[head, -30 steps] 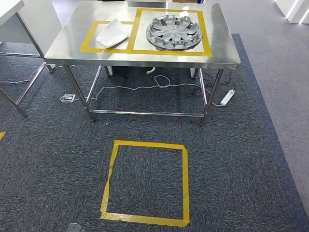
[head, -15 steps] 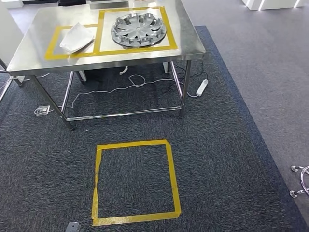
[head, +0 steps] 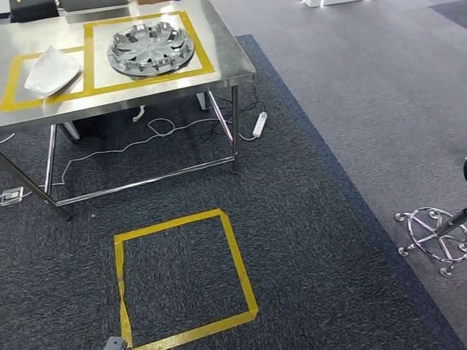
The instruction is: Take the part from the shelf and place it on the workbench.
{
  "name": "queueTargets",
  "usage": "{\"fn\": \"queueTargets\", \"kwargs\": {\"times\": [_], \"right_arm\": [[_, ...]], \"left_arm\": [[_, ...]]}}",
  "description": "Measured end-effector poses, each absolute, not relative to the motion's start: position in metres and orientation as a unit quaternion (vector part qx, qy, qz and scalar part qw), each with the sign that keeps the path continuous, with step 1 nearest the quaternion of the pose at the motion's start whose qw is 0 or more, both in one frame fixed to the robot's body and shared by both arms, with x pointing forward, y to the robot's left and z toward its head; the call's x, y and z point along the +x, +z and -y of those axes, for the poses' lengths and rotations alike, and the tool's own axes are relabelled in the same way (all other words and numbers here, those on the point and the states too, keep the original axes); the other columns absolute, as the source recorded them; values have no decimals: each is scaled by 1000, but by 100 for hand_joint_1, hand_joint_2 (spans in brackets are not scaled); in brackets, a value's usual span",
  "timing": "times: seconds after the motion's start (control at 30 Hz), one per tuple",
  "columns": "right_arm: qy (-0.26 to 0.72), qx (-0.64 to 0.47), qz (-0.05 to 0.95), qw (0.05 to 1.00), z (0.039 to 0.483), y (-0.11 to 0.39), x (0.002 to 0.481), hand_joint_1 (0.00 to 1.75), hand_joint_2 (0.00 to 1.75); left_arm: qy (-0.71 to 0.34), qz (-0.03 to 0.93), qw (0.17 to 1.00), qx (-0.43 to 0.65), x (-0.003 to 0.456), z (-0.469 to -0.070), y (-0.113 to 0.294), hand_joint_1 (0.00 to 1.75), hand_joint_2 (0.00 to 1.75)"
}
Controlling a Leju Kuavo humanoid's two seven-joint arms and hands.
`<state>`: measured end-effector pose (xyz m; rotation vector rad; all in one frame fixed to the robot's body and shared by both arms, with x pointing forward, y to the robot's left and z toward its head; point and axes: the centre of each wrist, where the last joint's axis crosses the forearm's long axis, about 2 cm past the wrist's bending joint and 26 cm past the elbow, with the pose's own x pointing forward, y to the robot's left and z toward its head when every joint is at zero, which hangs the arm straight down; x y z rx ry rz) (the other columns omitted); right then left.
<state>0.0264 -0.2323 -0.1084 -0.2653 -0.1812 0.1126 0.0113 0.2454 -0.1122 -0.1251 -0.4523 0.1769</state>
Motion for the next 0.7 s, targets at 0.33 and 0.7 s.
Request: {"fn": "queueTargets", "kwargs": {"times": [0.33,0.7], "right_arm": [[58,-132,83,986,232,-108,27,0,0],[67,-137,93,984,232,-108,32,0,0]], "left_arm": [[83,205,974,-54,11,-245,-112,0,0],[73,184,979,-39,15,-243,-112,0,0]]}}
